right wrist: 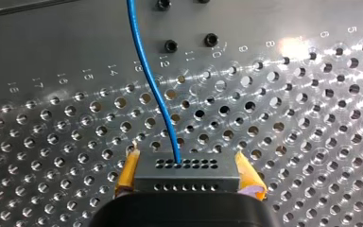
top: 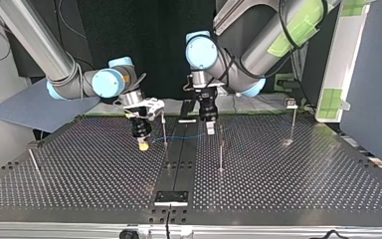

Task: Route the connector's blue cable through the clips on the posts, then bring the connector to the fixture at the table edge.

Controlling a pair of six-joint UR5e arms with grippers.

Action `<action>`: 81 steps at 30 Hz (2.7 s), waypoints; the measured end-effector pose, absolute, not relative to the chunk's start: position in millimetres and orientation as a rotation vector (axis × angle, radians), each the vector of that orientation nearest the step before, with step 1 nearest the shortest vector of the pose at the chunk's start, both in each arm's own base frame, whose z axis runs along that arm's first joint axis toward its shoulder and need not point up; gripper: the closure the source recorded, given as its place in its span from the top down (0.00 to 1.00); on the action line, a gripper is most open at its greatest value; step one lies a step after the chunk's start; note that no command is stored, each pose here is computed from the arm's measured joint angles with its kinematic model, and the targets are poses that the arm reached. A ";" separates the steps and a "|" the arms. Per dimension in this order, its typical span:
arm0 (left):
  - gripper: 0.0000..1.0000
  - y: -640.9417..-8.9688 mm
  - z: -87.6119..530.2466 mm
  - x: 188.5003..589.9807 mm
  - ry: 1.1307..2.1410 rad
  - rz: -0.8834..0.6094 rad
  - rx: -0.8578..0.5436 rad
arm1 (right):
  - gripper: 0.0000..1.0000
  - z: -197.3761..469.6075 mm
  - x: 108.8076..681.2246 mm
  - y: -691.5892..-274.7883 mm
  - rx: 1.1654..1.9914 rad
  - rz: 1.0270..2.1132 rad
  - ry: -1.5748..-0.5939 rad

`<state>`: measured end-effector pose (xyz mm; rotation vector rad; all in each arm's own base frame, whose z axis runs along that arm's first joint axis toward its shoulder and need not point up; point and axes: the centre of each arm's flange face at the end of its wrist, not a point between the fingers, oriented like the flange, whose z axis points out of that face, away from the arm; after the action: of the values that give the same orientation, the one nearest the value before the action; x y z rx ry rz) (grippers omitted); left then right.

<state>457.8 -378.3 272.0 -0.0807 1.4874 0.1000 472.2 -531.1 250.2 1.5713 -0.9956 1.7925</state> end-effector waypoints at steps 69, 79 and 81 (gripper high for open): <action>0.02 -397.8 287.1 511.2 1.532 0.157 0.003 | 0.00 244.5 473.3 -526.5 1.607 1.771 -1.017; 0.02 -392.0 285.3 512.1 1.535 0.166 -0.038 | 0.00 244.0 473.1 -526.0 1.612 1.767 -1.019; 0.02 -389.3 282.8 511.4 1.537 0.178 -0.051 | 0.00 243.9 473.1 -525.8 1.613 1.766 -1.019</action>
<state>511.4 -389.3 282.8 -0.0513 1.5366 0.1778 473.1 -525.8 243.9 1.6130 -1.0193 1.7660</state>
